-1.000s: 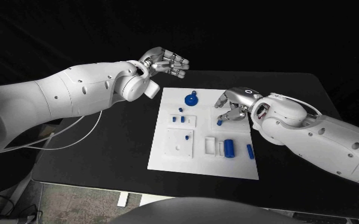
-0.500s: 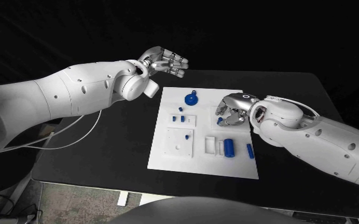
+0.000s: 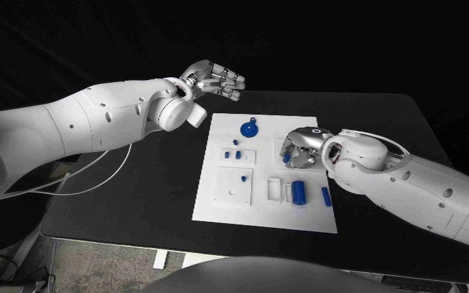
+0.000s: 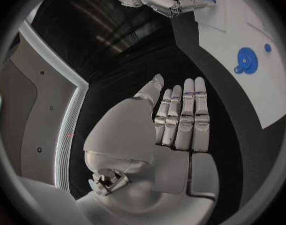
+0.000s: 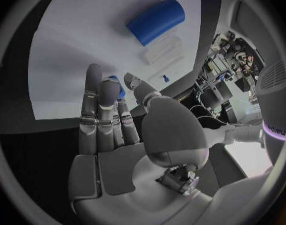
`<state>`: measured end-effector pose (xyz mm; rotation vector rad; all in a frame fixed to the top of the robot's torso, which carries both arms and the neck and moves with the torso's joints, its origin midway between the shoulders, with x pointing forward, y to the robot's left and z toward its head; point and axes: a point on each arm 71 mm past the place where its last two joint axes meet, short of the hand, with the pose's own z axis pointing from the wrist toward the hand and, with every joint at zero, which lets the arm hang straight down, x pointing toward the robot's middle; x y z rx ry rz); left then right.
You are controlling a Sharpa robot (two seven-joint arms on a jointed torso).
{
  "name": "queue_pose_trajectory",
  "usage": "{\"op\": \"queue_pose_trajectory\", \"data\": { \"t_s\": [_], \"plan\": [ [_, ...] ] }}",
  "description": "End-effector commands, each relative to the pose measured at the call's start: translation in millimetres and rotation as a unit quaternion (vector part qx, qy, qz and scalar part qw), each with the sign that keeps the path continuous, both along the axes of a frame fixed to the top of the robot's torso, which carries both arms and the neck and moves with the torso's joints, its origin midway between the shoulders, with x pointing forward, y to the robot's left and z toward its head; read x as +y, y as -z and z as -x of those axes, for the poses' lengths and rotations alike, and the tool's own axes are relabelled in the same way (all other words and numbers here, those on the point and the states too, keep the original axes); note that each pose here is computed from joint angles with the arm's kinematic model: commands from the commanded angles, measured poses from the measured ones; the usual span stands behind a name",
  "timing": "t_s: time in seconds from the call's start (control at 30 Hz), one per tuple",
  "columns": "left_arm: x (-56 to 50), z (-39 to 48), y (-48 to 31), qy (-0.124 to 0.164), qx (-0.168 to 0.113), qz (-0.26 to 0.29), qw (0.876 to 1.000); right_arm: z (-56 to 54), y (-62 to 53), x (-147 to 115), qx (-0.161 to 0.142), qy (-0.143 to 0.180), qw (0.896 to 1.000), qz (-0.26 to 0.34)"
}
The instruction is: Assemble the parts on the task board
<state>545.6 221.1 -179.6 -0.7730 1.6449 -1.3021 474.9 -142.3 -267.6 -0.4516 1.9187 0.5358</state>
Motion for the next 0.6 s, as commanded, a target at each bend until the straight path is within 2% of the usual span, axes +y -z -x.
{"op": "queue_pose_trajectory", "data": {
  "t_s": [0.03, 0.6],
  "plan": [
    [-2.2, 0.3, -0.9, 0.008, 0.0, 0.006, 1.0, 1.1, 2.7, 1.4, -0.005, -0.002, 1.0, 0.008],
    [-1.9, 0.4, -0.7, 0.009, 0.002, 0.006, 1.0, -0.4, -2.9, 2.3, -0.06, 0.009, 0.998, -0.007]
  ]
}}
